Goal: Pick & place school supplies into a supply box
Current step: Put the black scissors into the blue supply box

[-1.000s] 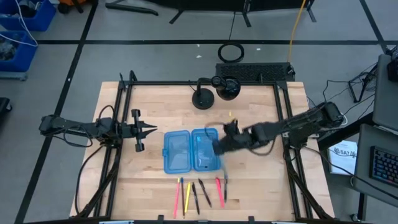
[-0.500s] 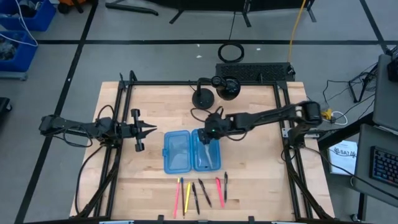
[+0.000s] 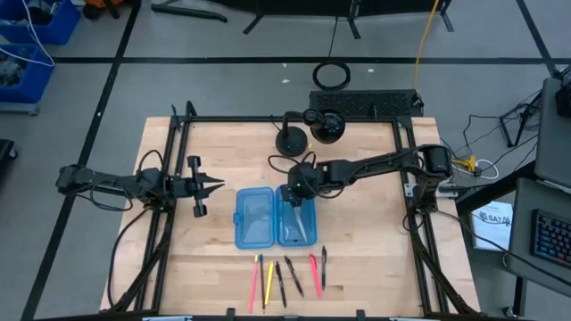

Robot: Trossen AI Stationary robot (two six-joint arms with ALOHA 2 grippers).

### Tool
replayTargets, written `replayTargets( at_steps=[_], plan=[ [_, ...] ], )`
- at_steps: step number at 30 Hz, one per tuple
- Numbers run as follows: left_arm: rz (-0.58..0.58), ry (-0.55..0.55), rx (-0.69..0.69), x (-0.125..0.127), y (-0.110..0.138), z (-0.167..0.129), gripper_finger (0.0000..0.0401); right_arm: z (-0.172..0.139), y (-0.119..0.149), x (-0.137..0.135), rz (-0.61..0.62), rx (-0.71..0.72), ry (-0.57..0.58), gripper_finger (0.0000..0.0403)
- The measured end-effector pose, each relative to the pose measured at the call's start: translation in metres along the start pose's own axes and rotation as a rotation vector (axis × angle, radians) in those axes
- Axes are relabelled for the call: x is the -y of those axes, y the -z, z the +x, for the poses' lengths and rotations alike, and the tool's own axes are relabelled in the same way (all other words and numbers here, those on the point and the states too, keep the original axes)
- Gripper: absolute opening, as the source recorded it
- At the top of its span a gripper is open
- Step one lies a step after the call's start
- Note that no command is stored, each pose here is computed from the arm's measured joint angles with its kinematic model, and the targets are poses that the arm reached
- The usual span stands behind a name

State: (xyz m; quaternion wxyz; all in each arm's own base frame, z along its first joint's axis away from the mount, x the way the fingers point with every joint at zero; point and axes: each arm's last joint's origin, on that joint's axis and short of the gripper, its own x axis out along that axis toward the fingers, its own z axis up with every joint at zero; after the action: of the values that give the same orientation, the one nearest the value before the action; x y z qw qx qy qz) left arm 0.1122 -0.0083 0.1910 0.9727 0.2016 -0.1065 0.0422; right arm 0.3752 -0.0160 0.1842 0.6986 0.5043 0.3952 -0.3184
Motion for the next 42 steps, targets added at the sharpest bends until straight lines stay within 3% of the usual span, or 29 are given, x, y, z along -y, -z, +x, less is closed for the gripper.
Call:
replayTargets(
  at_steps=[15,25,31,42],
  plan=[
    [-0.019,0.001,0.0,0.0,0.0,0.0,0.0042,0.0,-0.001,0.008,-0.028,0.052,0.094,0.0071],
    [-0.024,0.009,0.004,0.0,0.0,0.0,0.0042,0.033,0.009,0.018,-0.034,-0.031,0.184,0.0071],
    [-0.026,0.011,0.005,0.0,0.0,0.0,0.0042,0.037,0.008,0.022,-0.039,-0.026,0.221,0.0058],
    [-0.029,0.012,0.004,0.0,0.0,0.0,0.0042,0.026,0.003,0.019,-0.043,-0.007,0.184,0.0114]
  ],
)
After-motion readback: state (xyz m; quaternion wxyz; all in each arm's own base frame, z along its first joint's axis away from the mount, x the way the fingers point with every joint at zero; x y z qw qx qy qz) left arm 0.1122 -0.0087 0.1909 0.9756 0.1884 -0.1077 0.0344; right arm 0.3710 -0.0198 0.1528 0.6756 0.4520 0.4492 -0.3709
